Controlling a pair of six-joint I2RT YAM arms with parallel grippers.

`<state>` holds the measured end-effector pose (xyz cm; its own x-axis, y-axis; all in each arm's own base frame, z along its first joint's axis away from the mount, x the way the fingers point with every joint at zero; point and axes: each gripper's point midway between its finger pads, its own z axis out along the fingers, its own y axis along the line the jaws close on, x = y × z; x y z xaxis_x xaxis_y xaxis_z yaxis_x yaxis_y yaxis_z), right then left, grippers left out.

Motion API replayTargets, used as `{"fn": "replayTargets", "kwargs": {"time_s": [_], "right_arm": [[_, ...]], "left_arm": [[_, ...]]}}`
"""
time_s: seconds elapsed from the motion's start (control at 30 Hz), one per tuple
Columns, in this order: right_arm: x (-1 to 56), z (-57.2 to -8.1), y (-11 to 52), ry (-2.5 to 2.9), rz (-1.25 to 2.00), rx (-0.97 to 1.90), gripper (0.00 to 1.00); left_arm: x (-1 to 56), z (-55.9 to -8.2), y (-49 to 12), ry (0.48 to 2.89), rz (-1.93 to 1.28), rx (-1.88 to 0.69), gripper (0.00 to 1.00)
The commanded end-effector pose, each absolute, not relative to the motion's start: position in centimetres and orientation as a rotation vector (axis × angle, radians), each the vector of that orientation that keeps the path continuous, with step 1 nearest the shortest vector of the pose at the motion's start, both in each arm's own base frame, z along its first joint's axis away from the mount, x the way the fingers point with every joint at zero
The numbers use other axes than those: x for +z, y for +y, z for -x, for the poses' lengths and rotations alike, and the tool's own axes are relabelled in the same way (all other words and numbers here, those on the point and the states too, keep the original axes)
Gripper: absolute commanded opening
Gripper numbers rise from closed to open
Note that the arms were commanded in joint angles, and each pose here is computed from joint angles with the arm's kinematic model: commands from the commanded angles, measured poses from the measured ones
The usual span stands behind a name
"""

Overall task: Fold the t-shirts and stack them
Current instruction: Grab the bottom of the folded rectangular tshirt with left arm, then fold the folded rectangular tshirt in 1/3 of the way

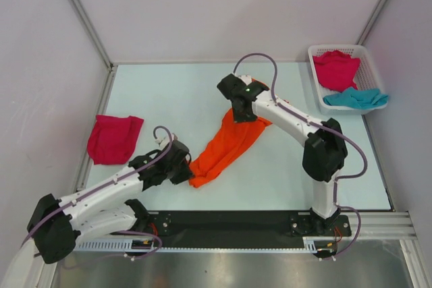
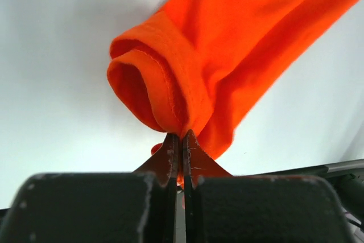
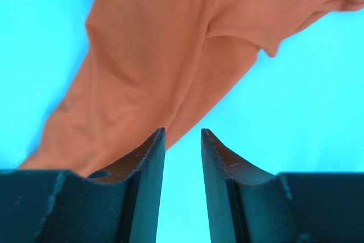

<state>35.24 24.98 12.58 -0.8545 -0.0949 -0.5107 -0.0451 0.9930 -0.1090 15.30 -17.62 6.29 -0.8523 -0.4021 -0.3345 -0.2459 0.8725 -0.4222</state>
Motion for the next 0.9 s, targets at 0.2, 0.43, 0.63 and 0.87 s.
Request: {"fn": "replayTargets", "kwargs": {"time_s": [0.2,0.43,0.63,0.87], "right_arm": [[21.8,-33.4,21.5,2.419,-0.039,-0.076,0.38],[23.4,-31.7,19.4,2.373,-0.113,-0.039,0.40],[24.5,-31.1,17.6,2.346,-0.157,-0.054,0.41],[25.5,-30.7,15.3,2.321,-0.215,-0.053,0.41]], "left_arm": [[12.7,-22.1,-22.4,2.505,0.319,-0.517,0.01],[11.7,-25.6,-26.4,2.557,0.230,-0.482,0.00],[12.8,-30.6,-31.5,2.555,0.139,-0.502,0.00],[12.7,-35.7,-35.3,2.569,0.083,-0.500,0.00]]}}
